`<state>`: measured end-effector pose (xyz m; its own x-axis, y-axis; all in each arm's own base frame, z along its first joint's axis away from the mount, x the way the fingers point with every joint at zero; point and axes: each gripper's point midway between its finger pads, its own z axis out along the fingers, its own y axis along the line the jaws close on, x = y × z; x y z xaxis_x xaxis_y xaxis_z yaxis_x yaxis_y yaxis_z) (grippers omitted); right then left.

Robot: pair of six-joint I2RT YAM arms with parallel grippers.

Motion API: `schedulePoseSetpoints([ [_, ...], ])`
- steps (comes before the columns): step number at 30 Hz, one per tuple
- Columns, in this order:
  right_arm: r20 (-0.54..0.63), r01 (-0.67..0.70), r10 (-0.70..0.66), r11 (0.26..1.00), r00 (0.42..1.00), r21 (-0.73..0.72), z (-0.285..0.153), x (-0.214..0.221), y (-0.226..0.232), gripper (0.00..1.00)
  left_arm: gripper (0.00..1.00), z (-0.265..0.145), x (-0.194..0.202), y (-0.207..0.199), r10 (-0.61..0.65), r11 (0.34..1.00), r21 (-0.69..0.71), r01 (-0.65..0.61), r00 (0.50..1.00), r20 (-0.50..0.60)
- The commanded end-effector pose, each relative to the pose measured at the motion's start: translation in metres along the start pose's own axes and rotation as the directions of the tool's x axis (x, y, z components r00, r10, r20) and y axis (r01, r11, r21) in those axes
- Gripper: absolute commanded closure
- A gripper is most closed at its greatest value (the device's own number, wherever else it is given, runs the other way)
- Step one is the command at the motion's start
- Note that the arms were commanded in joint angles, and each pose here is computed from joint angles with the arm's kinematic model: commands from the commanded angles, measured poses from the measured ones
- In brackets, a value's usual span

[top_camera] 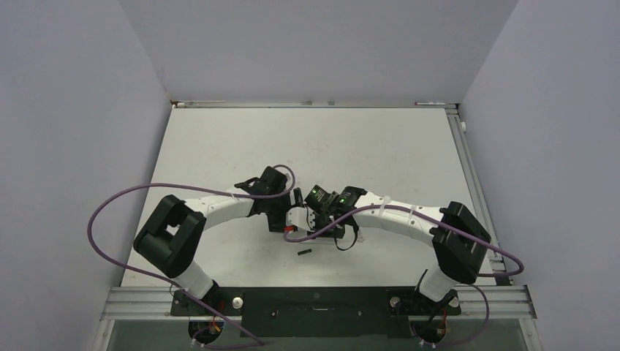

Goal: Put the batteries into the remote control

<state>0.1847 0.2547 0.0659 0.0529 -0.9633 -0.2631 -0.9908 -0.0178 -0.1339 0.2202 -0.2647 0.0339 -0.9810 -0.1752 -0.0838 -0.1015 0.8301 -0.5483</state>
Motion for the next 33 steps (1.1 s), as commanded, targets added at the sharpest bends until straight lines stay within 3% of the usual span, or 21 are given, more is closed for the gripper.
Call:
schedulePoseSetpoints([
  [1,0.021,-0.014,0.014,1.000,1.000,-0.021,0.003,-0.007,0.003,0.92,0.25,-0.016,-0.010,0.012,0.037,0.996,-0.079,-0.031,0.996,0.076],
  [10,0.007,-0.025,0.025,0.999,1.000,-0.025,0.010,-0.006,0.002,0.91,0.21,-0.035,-0.013,0.026,0.039,0.992,-0.125,-0.022,0.990,0.136],
  [33,-0.031,-0.062,0.062,0.998,0.998,0.015,0.019,-0.002,-0.012,0.91,0.19,-0.051,-0.016,0.059,-0.006,0.989,-0.145,0.030,0.986,0.167],
])
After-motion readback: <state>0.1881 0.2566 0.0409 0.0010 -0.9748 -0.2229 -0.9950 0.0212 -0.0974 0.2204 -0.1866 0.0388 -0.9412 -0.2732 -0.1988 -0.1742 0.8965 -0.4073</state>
